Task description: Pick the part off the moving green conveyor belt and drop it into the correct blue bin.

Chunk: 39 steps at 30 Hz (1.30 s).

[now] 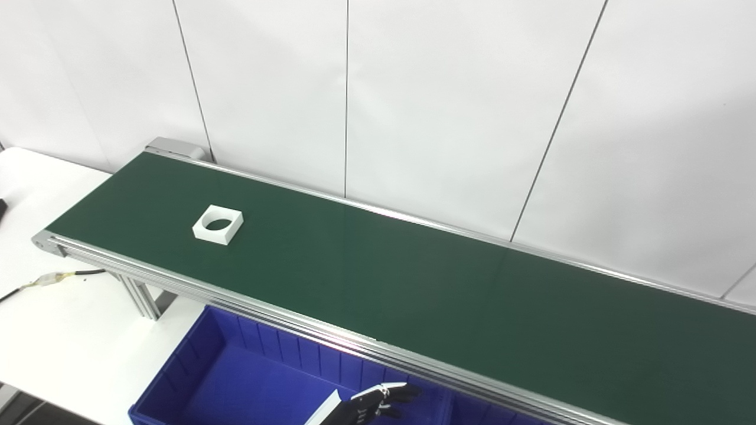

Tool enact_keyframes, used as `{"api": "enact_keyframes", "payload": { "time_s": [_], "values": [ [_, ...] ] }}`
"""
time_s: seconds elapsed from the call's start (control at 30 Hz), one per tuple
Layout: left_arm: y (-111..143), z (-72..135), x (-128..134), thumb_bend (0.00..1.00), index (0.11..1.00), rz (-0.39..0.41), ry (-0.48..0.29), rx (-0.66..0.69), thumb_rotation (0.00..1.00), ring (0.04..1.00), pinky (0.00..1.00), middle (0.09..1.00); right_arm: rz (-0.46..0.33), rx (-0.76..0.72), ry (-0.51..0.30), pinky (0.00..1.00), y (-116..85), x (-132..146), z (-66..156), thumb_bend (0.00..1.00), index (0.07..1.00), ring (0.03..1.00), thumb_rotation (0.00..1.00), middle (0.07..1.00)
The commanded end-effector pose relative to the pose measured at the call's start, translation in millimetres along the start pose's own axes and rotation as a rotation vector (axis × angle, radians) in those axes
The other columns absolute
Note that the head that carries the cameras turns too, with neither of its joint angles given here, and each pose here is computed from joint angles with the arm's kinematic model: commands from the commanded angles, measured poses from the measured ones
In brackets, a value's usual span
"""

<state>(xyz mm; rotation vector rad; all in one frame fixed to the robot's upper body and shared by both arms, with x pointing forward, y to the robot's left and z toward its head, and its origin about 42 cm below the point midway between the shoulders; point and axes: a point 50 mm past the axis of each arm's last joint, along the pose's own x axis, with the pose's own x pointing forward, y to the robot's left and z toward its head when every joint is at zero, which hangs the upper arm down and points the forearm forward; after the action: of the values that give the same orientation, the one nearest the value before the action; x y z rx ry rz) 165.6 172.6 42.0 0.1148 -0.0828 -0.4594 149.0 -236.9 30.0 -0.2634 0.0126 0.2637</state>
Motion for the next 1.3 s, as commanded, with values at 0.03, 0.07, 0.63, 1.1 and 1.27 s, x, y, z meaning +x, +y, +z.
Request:
{"api": "enact_keyframes", "payload": {
  "time_s": [0.03,0.07,0.63,1.1,1.27],
  "values": [
    [4.5,6.7,7.5,0.94,0.819,0.012,-0.063,0.018,0.3,0.859,0.79,0.87,-0.02,0.0,-0.085,0.75,-3.2,6.3,9.0,1.0,0.87,0.826,0.3,0.856],
    [4.6,6.5,8.2,0.94,0.816,0.012,-0.064,0.019,0.3,0.855,0.78,0.867,-0.021,-0.002,-0.084,0.75,-3.2,6.4,8.9,1.0,0.87,0.824,0.31,0.854],
    [7.6,32.5,37.7,0.94,0.816,0.008,-0.186,0.037,0.28,0.858,0.79,0.862,-0.024,-0.008,-0.096,0.71,-8.1,11.1,10.1,1.0,0.848,0.802,0.3,0.844],
    [23.8,74.0,79.1,0.96,0.815,0.032,-0.359,0.117,0.3,0.84,0.77,0.852,-0.037,-0.005,-0.114,0.7,-13.5,9.3,15.2,1.0,0.834,0.801,0.28,0.841],
    [30.8,82.1,87.0,0.96,0.829,0.051,-0.377,0.17,0.33,0.853,0.78,0.865,-0.034,-0.017,-0.121,0.69,-14.9,9.2,17.3,1.0,0.83,0.793,0.29,0.836]
  ]
}}
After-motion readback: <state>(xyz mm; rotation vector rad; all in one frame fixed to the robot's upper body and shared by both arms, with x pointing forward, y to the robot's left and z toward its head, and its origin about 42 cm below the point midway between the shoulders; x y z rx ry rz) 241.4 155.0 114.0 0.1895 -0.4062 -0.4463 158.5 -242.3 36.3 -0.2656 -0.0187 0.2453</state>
